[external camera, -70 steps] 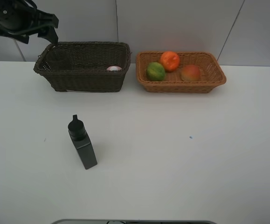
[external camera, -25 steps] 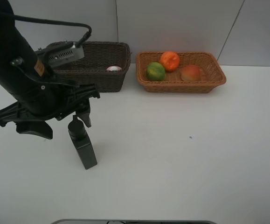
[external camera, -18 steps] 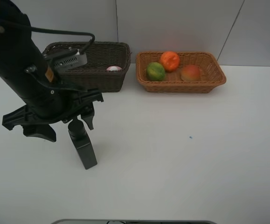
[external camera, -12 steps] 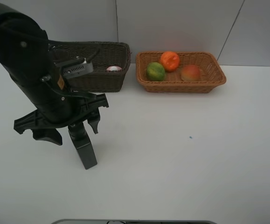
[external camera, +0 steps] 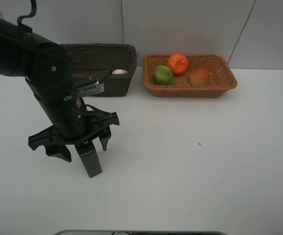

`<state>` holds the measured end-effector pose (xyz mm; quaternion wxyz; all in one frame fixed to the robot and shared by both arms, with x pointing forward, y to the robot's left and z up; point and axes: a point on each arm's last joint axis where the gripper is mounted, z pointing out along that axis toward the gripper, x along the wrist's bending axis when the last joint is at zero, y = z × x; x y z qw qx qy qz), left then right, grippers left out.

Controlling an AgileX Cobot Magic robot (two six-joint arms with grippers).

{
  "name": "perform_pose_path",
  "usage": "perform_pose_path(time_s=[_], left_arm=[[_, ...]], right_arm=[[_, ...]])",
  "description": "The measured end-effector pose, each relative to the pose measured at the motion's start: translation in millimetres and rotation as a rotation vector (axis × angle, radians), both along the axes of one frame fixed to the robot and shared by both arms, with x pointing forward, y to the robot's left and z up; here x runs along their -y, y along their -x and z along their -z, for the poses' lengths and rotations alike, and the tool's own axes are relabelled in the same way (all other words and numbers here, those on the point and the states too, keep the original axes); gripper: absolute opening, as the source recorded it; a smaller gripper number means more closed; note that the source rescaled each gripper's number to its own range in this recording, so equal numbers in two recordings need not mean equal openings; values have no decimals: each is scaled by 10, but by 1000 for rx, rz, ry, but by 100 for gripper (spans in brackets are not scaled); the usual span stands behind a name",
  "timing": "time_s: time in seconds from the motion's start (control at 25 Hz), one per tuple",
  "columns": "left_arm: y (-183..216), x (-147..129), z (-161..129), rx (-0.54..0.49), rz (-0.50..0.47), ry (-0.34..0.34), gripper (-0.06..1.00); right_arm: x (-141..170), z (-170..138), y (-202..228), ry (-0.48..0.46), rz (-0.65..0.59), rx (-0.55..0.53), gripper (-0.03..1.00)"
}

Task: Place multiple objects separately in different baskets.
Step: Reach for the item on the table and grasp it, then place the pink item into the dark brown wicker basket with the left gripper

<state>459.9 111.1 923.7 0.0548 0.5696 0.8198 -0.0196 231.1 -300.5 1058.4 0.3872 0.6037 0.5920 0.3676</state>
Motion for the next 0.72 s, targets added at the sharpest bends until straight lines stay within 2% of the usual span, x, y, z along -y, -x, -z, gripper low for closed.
perform_pose_path(time_s=[0.12,0.24,0.32,0.48,0.72], left_arm=[[-5,19,3,3,-15,21,92],[-6,27,2,3,-22,30,87],[-7,29,0,2,-24,32,76],[-5,26,7,-3,-21,24,45],[-4,26,7,-5,-21,24,44]], right_arm=[[0,0,0,0,0,0,100],[0,0,0,0,0,0,100],[0,0,0,0,0,0,100],[0,0,0,0,0,0,100],[0,0,0,0,0,0,100]])
